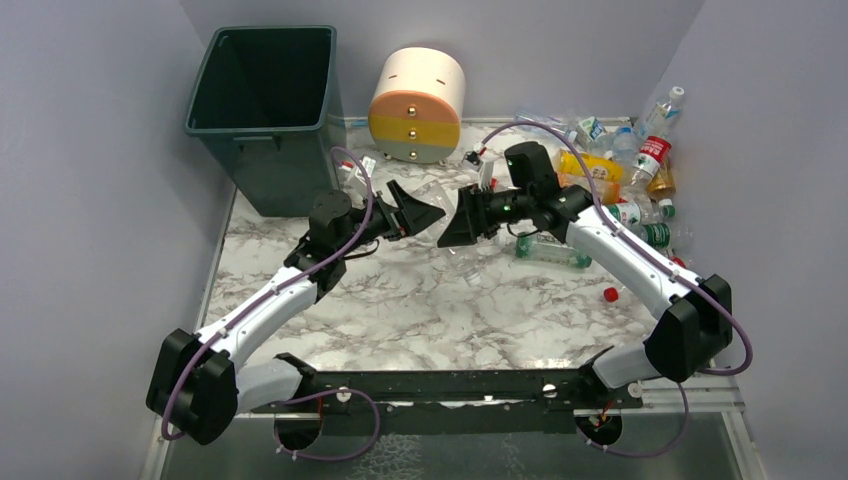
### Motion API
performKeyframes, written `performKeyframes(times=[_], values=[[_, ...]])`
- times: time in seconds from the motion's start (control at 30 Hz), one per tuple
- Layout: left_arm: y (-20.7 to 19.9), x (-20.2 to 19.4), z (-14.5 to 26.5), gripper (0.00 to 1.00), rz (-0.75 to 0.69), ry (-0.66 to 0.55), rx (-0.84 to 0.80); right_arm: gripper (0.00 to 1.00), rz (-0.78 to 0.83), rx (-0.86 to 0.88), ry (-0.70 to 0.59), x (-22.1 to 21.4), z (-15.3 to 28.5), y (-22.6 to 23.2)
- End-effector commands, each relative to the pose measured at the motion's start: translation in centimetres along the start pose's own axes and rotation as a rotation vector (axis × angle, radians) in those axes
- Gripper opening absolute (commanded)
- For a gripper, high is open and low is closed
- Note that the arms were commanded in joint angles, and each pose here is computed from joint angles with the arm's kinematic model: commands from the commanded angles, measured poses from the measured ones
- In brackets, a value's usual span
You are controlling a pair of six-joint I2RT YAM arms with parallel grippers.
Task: Put the plastic bottles in the bin
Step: Pick up the plastic bottle at the center of the board.
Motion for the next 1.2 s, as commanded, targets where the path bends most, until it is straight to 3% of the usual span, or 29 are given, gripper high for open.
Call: performKeyframes(times=[0.0,0.43,0.6,0.73,0.77,0.8,0.83,1.17], values=[[-0.4,1.5,-0.6,0.97,-0.043,-0.079,0.018,0.49,0.059,0.081,-0.018,0.5,-0.1,2.5],[-0.8,1.7,-1.6,0.59,-0.039,-0.067,-0.002,0.48,0.057,0.081,0.003,-0.3,-0.9,2.3],[-1.1,1.9,-1.7,0.32,-0.049,-0.066,-0.013,0.51,0.059,0.069,-0.002,-0.3,-0.8,2.3],[-1.3,2.0,-1.4,0.32,-0.054,-0.071,-0.013,0.64,0.058,0.048,-0.006,-0.2,-0.5,2.4],[-1.3,2.0,-1.4,0.32,-0.059,-0.072,-0.007,0.71,0.063,0.043,-0.009,-0.1,-0.3,2.5],[-1.5,2.4,-1.4,0.32,-0.073,-0.079,-0.002,0.95,0.067,0.034,-0.014,-0.1,-0.1,2.6],[-1.6,2.7,-1.4,0.32,-0.086,-0.079,0.011,1.00,0.069,0.021,-0.018,-0.1,0.2,2.7],[-3.5,7.9,-0.8,0.32,-0.217,-0.128,0.078,0.99,0.127,-0.136,-0.162,1.4,4.9,5.0]])
Point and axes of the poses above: each gripper's point midway between its finger pads, its own z axis back along the fingers, its own y axis along the line the jaws close on, x = y × z, the point moved 5 cm from there along z, back along the fingers, and after that the axes turned 2 degrees about -z, right-handed, at the moved point
